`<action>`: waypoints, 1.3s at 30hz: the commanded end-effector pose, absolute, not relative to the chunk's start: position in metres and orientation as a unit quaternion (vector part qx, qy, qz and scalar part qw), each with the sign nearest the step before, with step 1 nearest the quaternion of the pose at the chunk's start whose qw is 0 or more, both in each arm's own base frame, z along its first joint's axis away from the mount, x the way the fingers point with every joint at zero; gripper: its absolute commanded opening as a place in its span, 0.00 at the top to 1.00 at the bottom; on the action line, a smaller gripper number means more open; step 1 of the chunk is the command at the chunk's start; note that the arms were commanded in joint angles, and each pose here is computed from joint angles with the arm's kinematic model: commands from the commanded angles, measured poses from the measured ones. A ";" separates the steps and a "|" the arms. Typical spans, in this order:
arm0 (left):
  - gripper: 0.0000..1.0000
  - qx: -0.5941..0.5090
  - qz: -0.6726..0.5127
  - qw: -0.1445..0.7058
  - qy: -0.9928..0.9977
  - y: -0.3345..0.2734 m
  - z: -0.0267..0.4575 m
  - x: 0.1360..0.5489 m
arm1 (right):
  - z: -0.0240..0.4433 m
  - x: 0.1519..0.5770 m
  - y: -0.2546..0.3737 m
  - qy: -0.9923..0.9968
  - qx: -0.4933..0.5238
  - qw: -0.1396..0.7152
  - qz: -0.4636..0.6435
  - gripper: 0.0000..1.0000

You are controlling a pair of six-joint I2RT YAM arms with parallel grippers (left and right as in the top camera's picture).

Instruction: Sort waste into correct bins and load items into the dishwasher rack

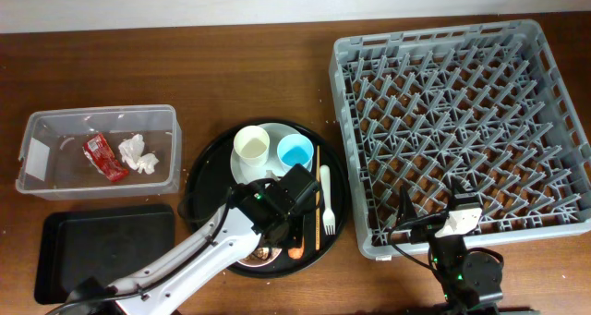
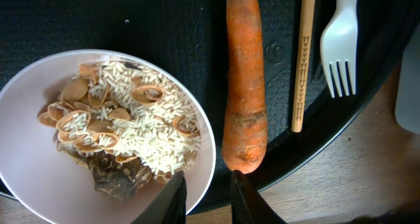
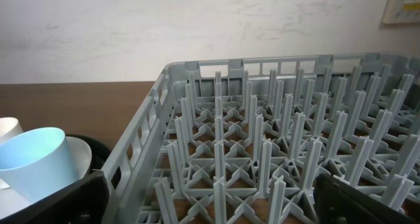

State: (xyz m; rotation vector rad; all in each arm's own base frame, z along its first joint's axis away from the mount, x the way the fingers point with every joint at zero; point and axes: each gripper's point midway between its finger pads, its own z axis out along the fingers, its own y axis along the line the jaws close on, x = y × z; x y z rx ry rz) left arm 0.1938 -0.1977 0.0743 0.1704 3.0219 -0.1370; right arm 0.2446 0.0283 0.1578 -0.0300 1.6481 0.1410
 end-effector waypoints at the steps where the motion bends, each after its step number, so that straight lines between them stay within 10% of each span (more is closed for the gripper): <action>1: 0.77 0.044 -0.041 0.063 0.996 -0.195 0.075 0.194 | 0.155 0.244 0.029 0.735 -0.012 0.675 0.064 0.01; 39: 0.66 0.004 -0.041 0.074 0.996 -0.191 0.056 0.196 | 0.155 0.244 0.029 0.735 -0.012 0.675 0.064 0.01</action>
